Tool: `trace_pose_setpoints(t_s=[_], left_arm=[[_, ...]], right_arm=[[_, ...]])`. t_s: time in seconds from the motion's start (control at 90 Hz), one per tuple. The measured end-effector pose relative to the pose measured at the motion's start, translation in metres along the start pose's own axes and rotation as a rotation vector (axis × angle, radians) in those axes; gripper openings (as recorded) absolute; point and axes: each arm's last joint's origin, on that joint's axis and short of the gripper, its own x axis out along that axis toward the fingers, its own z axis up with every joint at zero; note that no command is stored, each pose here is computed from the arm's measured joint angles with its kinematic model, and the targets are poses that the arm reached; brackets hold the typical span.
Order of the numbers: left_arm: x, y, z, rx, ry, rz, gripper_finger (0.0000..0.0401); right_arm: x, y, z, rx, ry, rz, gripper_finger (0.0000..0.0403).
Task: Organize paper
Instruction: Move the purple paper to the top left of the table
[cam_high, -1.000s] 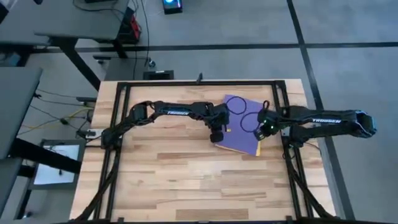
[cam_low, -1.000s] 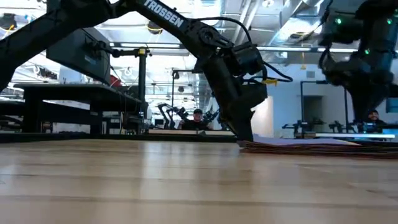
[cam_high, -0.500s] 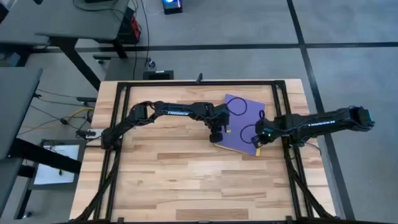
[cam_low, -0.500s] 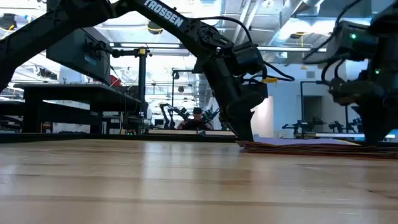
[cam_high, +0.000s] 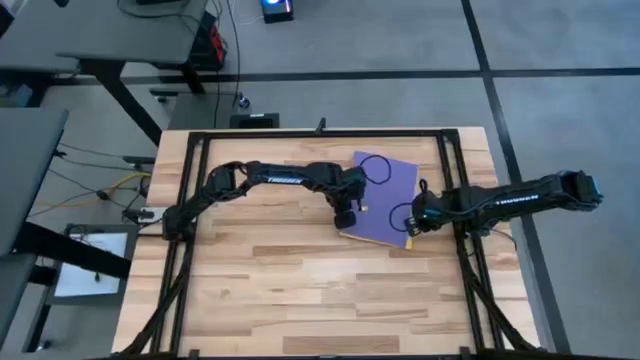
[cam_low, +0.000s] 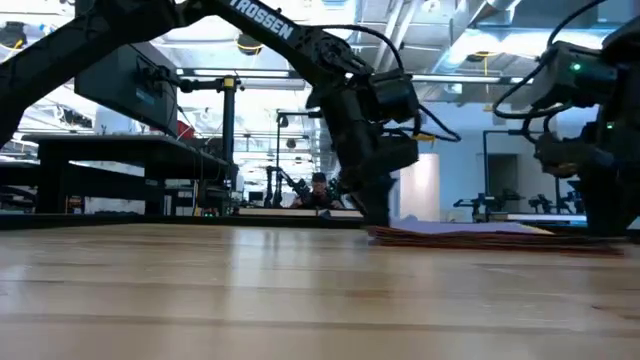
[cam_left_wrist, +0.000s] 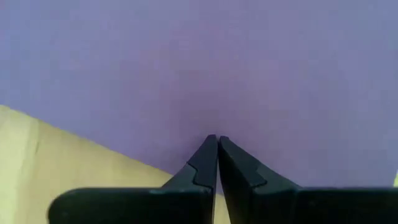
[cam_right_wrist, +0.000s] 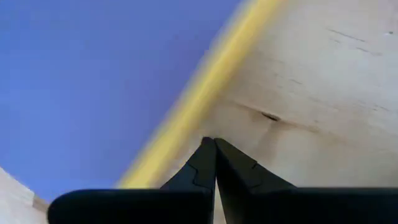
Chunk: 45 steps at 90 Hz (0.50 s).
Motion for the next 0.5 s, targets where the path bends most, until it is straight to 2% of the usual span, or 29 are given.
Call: trace_pose_setpoints(t_s=[0.144,0.233,0.356,0.5], left_arm=[[0.0,0.002,-0.009,-0.026,0.095,0.017,0.0],[-0.005,0.001,-0.007,-0.023,0.067,0.018,0.0],[-0.007,0.001,-0.003,-0.033,0.024,0.018,0.0],[-0.007,0.001,-0.002,-0.036,0.015,0.018,0.0]], right_arm=[[0.0,-0.001,0.0,0.002,0.0,-0.003,0.0],[-0.003,0.003,0.002,0.005,-0.022,0.043,0.0],[-0.011,0.018,0.01,0.064,-0.116,0.191,0.0],[-0.003,0.021,0.013,0.131,-0.152,0.203,0.0]])
